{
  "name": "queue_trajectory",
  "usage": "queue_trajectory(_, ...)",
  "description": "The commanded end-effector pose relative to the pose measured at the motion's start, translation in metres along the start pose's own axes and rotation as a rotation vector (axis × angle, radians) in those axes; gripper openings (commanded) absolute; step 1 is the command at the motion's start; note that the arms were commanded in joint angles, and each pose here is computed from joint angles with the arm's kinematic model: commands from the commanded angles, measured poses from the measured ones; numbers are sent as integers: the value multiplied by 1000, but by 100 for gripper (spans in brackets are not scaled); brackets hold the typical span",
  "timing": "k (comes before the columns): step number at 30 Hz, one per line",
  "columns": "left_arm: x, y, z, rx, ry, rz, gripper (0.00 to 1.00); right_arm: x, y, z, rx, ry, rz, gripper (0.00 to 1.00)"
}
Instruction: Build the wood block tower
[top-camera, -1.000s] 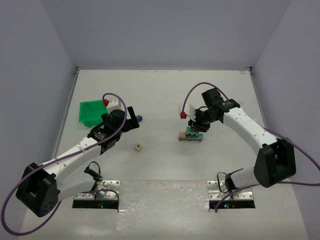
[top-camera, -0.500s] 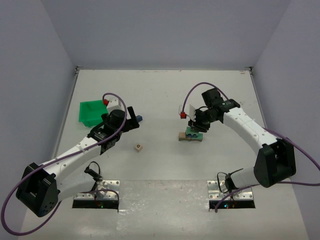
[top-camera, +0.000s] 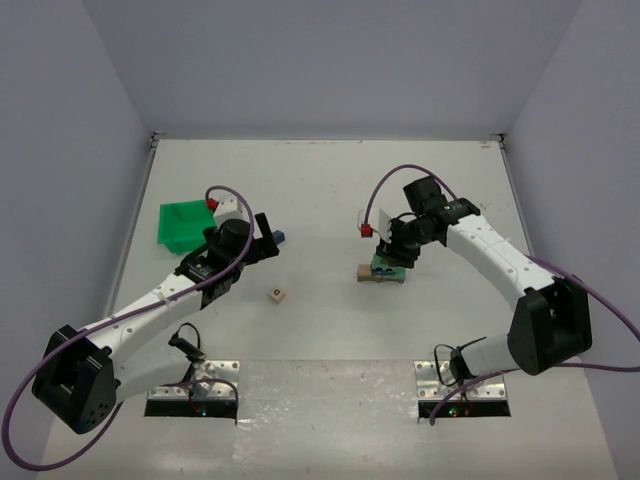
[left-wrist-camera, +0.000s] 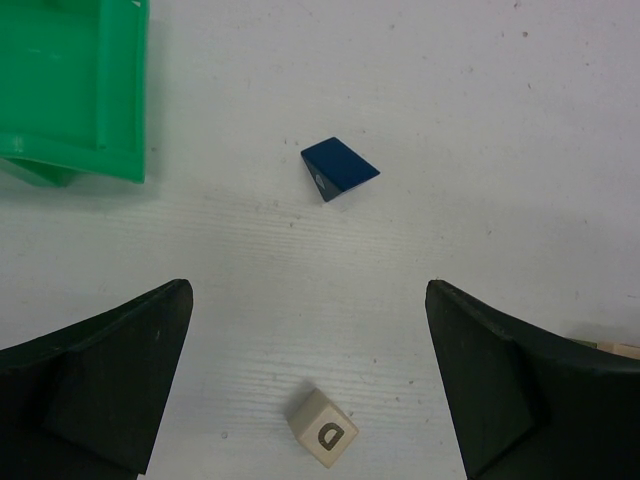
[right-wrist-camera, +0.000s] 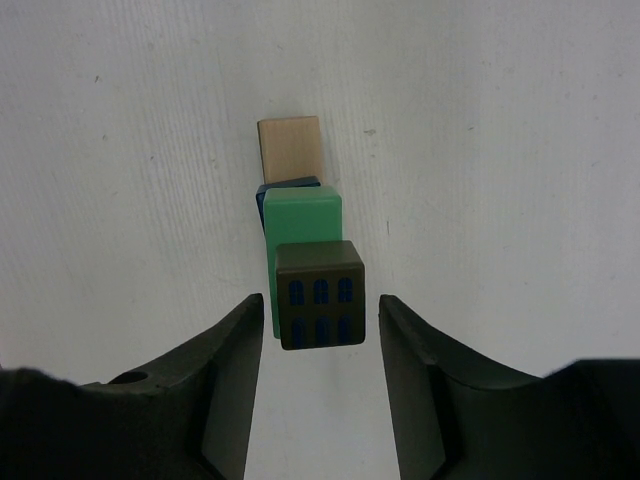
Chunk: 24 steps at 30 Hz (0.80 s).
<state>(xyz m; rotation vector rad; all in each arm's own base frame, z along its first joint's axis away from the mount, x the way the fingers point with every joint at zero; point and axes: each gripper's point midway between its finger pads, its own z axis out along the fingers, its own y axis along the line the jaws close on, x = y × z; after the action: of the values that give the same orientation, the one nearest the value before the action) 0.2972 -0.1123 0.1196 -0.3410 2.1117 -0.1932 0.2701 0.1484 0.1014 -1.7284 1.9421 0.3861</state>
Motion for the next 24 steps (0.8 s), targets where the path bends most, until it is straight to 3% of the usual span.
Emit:
queue_trajectory(1,-20,-18,-3,47,-42,-12,100,-3,-7,-3,31,-10,-12,54)
queue_trajectory(5,-21,-19,-4,51,-43,-13,100,-5,-8,-5,37,-14,-15,73)
queue_trajectory(6,-21,-19,-4,53,-43,-14,100,-5,-8,-5,37,-16,-16,82)
queue_trajectory(7,-20,-19,-4,54,-41,-13,100,-6,-8,-6,38,-19,-19,98)
queue_trajectory(17,-20,-21,-9,69,-33,-41,100,-38,-14,-33,100,-117,-53,99)
queue_trajectory(24,-12,-7,-10,1,-14,-99,100,-88,-30,-71,208,-250,-58,99)
